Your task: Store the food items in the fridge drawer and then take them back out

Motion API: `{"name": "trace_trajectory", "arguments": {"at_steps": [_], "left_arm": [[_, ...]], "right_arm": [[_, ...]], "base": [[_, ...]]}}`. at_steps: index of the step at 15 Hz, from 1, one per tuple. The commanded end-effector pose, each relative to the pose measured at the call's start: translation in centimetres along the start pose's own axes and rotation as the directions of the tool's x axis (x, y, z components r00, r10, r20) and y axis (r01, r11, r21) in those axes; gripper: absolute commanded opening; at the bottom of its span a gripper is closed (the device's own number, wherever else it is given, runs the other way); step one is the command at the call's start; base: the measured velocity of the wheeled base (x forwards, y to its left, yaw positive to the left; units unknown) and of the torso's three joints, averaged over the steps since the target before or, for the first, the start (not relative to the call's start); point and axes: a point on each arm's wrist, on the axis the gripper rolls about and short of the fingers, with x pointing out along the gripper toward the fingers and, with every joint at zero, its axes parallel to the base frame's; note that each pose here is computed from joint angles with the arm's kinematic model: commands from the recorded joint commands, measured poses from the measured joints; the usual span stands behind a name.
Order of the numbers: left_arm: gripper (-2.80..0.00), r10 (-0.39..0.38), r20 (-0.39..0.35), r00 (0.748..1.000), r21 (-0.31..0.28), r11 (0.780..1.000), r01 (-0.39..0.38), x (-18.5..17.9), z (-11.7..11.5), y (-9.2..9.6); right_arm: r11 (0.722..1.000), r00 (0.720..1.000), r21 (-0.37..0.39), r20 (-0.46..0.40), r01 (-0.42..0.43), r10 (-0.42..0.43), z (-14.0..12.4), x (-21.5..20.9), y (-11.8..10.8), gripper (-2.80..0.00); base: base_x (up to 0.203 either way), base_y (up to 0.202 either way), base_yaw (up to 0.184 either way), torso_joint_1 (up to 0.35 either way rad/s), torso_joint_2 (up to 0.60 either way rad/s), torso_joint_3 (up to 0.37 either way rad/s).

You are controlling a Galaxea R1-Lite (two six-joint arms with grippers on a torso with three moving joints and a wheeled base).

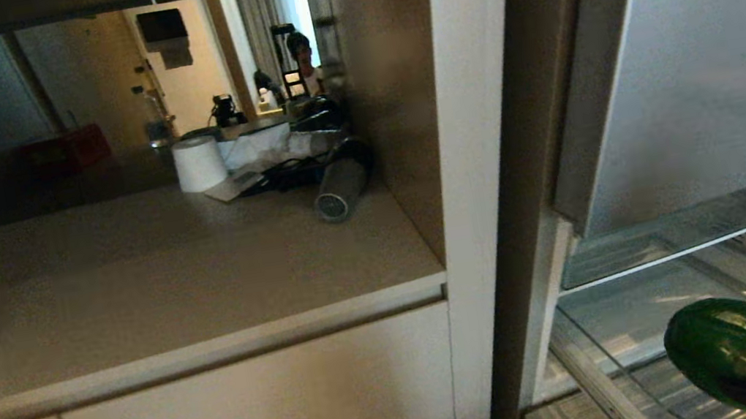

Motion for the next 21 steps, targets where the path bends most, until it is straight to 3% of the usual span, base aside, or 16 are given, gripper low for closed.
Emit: {"name": "trace_trajectory", "arguments": {"at_steps": [1, 3, 7, 10, 15, 19, 21], "left_arm": [[-2.80, 0.000, -0.012, 1.000, 0.000, 1.000, 0.000, 0.1, -0.3, 0.0], [-2.80, 0.000, -0.012, 1.000, 0.000, 1.000, 0.000, 0.1, -0.3, 0.0], [-2.80, 0.000, -0.012, 1.000, 0.000, 1.000, 0.000, 0.1, -0.3, 0.0], [-2.80, 0.000, -0.012, 1.000, 0.000, 1.000, 0.000, 0.1, -0.3, 0.0], [-2.80, 0.000, -0.012, 1.000, 0.000, 1.000, 0.000, 0.1, -0.3, 0.0], [-2.80, 0.000, -0.012, 1.000, 0.000, 1.000, 0.000, 0.1, -0.3, 0.0], [-2.80, 0.000, -0.012, 1.000, 0.000, 1.000, 0.000, 0.1, -0.3, 0.0]], "right_arm": [[1.000, 1.000, -0.005, 0.002, -0.012, 0.012, 0.0, -0.1, 0.1, -2.80], [0.998, 0.998, -0.032, 0.006, -0.060, 0.060, -0.4, -0.3, 0.6, -2.80], [0.966, 0.982, -0.187, 0.022, -0.180, 0.188, 0.2, -0.4, 1.7, -2.80], [0.918, 0.943, -0.232, 0.011, -0.322, 0.333, 2.7, 0.8, 3.0, -2.80], [0.877, 0.912, -0.261, -0.038, -0.403, 0.408, 7.8, 5.6, 6.1, -2.80], [0.887, 0.922, -0.257, -0.061, -0.384, 0.381, 11.0, 10.6, 10.2, -2.80], [0.917, 0.934, -0.178, -0.024, -0.356, 0.358, 13.1, 12.6, 11.9, -2.80]], "base": [[0.003, -0.005, 0.172, 0.002, 0.00, 0.005], [-0.001, -0.009, 0.159, 0.003, 0.00, 0.003], [-0.001, -0.002, 0.046, 0.002, 0.00, 0.000], [0.000, 0.000, 0.000, 0.000, 0.00, 0.000], [0.000, 0.000, 0.000, 0.000, 0.00, 0.000], [0.000, 0.000, 0.000, 0.000, 0.00, 0.000], [0.000, 0.000, 0.000, 0.000, 0.00, 0.000]]}}
